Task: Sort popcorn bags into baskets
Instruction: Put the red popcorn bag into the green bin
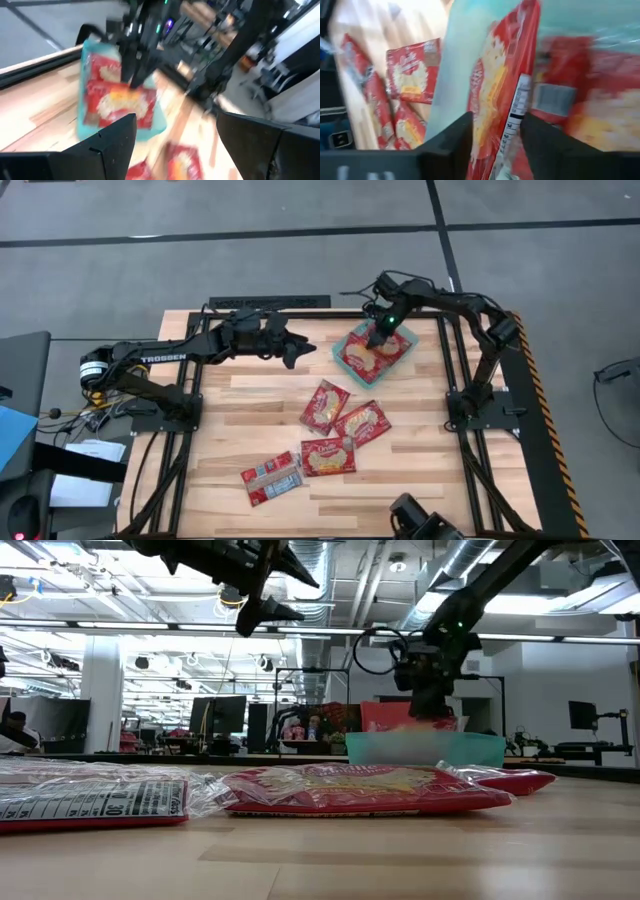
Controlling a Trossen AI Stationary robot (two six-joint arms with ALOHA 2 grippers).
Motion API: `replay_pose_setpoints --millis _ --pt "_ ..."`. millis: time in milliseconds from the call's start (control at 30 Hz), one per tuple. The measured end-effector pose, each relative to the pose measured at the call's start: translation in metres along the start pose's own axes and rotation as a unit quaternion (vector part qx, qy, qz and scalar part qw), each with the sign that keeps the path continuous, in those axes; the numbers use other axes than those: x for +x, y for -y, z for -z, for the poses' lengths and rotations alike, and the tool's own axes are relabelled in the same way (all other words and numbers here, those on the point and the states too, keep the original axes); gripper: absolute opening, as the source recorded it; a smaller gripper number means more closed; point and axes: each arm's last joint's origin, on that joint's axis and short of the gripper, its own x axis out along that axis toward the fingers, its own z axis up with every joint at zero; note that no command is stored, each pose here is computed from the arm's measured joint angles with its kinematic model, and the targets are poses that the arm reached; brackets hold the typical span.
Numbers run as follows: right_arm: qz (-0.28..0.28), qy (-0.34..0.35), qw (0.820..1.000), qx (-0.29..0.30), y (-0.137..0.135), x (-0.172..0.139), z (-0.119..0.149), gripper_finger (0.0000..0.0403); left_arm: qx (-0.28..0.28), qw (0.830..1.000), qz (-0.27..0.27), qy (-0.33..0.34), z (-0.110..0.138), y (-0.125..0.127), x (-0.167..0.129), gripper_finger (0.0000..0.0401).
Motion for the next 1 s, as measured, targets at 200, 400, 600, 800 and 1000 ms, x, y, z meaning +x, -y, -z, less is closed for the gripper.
replay_pose_setpoints --millis 200,400,600,800,1000 --pt "0.058 0.004 0.998 0.008 -0.008 -0.035 -0.011 0.0233 0.011 0.994 -0.076 -0.079 0.019 -0.01 0.0 0.0261" --pt "0.08 0.028 0.996 -0.012 -0.029 -0.06 -0.008 0.0215 0.004 0.99 -0.098 -0.104 0.048 -0.017 0.0 0.0261" --pt "0.085 0.069 0.994 -0.022 -0.049 -0.083 -0.002 0.0197 -0.035 0.984 -0.113 -0.134 0.103 -0.03 0.014 0.0261" --pt "0.088 0.099 0.991 -0.03 -0.065 -0.1 0.005 0.0195 -0.055 0.975 -0.119 -0.18 0.146 -0.04 0.043 0.0261" --pt "0.087 0.113 0.989 -0.036 -0.078 -0.109 0.01 0.02 -0.107 0.97 -0.091 -0.199 0.179 -0.05 0.068 0.0261"
